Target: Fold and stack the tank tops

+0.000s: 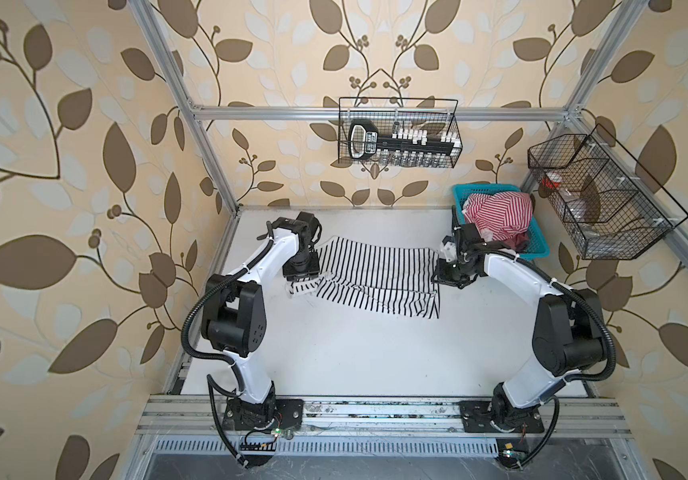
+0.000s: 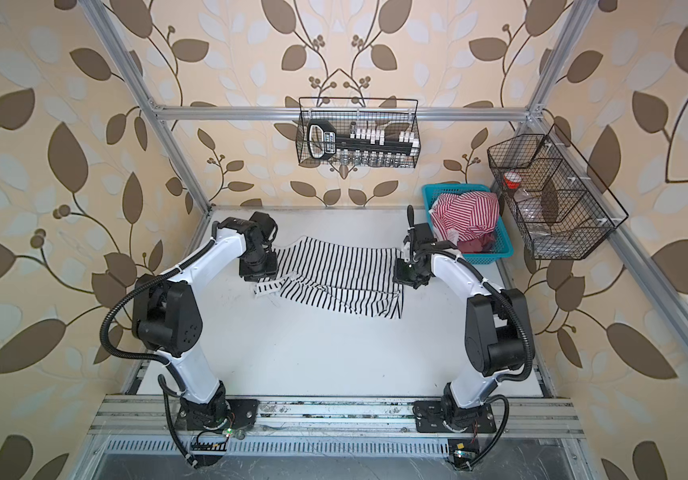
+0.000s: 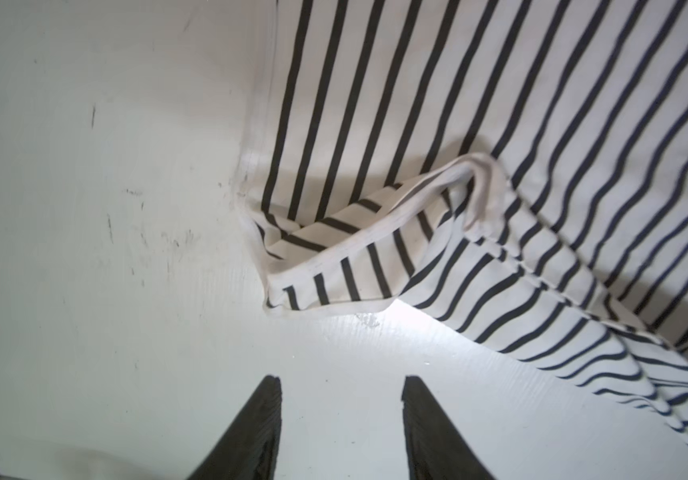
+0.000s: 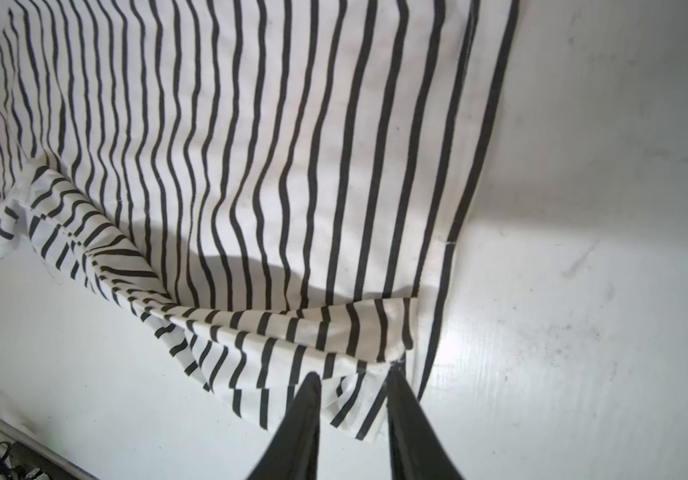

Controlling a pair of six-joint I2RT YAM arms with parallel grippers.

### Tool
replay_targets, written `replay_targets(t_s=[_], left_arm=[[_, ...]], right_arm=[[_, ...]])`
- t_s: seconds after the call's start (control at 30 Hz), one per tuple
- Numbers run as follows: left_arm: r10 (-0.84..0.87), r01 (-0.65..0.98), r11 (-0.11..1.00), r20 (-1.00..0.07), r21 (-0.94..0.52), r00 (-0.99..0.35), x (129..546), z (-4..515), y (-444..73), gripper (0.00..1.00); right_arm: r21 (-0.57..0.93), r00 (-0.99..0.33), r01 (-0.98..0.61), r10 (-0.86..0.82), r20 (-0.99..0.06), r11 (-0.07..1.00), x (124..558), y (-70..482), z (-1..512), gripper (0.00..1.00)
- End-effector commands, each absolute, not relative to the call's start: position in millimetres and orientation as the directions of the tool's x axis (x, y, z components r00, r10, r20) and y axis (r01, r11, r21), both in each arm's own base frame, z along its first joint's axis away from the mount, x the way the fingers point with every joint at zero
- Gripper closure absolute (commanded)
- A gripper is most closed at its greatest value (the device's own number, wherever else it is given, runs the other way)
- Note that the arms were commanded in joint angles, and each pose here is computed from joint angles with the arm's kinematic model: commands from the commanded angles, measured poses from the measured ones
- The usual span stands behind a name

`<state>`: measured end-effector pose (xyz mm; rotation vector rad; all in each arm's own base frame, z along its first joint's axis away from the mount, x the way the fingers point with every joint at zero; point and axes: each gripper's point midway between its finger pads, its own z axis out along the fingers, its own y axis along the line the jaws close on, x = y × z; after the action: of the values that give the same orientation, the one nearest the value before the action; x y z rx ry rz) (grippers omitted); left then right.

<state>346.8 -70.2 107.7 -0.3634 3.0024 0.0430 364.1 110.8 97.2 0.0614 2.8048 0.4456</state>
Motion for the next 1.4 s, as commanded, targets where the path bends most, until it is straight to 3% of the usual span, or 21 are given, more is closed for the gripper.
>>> replay_targets(t_s=[0.0, 0.43, 0.63, 0.8, 1.1, 1.37], left_arm=[[-0.298, -0.309, 0.947, -0.113, 0.09, -0.948, 338.1, 89.0, -55.5, 0.51], [-0.337, -0.353, 0.923, -0.12, 0.152, -0.934, 356.3, 52.6, -43.8, 0.51], [-0.356, -0.377, 0.913, -0.145, 0.156, -0.923, 367.6, 50.9, -34.9, 0.73], [-0.365, -0.387, 0.911, -0.164, 0.139, -0.917, 375.5, 57.7, -32.4, 1.0], [-0.323, -0.353, 0.927, -0.208, 0.128, -0.923, 398.1, 87.4, -27.7, 1.0], [-0.306, -0.328, 0.936, -0.169, 0.126, -0.937, 419.6, 76.9, -20.7, 1.0]], right_arm=[[0.317, -0.962, -0.031, 0.058, -0.268, 0.948, 352.0, 121.2, 93.1, 0.71], [0.317, -0.965, -0.048, 0.037, -0.259, 0.947, 340.8, 132.6, 90.0, 0.7], [0.309, -0.967, -0.04, 0.04, -0.25, 0.95, 340.4, 131.4, 86.1, 0.71], [0.306, -0.97, -0.039, 0.037, -0.241, 0.951, 340.3, 132.7, 82.8, 0.72], [0.301, -0.974, -0.048, 0.023, -0.227, 0.952, 338.2, 133.7, 75.9, 0.73], [0.303, -0.977, -0.049, 0.018, -0.213, 0.952, 338.5, 133.5, 69.3, 0.73]])
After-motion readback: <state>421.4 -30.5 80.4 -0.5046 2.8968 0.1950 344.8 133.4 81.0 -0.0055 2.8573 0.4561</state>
